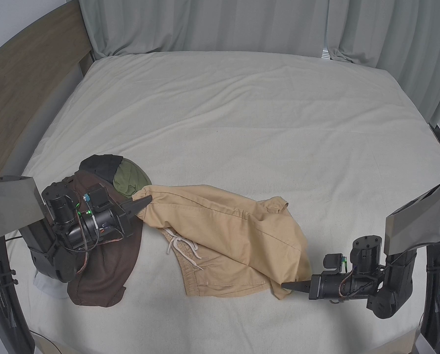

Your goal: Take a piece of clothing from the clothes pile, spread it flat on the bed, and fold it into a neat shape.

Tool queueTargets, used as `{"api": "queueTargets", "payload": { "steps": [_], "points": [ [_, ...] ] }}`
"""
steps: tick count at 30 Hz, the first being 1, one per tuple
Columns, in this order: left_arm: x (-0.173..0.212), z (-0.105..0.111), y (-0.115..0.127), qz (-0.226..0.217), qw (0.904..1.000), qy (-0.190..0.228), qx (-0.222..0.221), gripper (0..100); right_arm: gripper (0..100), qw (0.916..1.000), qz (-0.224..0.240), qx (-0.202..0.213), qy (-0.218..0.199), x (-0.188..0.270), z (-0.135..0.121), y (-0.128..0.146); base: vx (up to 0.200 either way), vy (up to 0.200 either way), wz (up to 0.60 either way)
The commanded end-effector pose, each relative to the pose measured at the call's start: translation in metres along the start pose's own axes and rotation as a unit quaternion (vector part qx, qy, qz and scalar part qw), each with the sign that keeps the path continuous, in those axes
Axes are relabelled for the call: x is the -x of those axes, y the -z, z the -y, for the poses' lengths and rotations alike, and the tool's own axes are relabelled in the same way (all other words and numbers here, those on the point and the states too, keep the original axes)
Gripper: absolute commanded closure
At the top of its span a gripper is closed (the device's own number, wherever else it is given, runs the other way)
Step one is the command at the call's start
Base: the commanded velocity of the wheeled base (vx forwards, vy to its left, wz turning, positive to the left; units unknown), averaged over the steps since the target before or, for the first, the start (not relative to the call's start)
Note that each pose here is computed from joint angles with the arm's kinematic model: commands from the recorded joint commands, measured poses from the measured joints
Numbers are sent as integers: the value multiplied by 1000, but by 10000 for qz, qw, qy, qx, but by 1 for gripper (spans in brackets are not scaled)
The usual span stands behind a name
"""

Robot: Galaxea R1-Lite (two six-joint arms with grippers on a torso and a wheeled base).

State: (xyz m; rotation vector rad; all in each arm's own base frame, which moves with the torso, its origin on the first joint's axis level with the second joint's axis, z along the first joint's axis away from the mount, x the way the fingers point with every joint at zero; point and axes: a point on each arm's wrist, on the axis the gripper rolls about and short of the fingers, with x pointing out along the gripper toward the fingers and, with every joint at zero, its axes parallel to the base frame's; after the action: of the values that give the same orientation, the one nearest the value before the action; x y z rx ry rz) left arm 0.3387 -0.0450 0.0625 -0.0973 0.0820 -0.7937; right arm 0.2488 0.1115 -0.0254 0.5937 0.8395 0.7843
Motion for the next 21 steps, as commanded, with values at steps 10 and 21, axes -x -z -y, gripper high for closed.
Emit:
{"api": "queueTargets", "payload": {
  "steps": [10, 21],
  "points": [
    [0, 1, 1, -4, 10000, 14, -3, 100, 0, 9952, 938, 287, 73, 26, 4, -41, 0, 0, 0],
    [0, 1, 0, -4, 10000, 21, -3, 100, 0, 9904, 1336, 299, 199, 30, 20, -60, 0, 0, 0]
  ]
}}
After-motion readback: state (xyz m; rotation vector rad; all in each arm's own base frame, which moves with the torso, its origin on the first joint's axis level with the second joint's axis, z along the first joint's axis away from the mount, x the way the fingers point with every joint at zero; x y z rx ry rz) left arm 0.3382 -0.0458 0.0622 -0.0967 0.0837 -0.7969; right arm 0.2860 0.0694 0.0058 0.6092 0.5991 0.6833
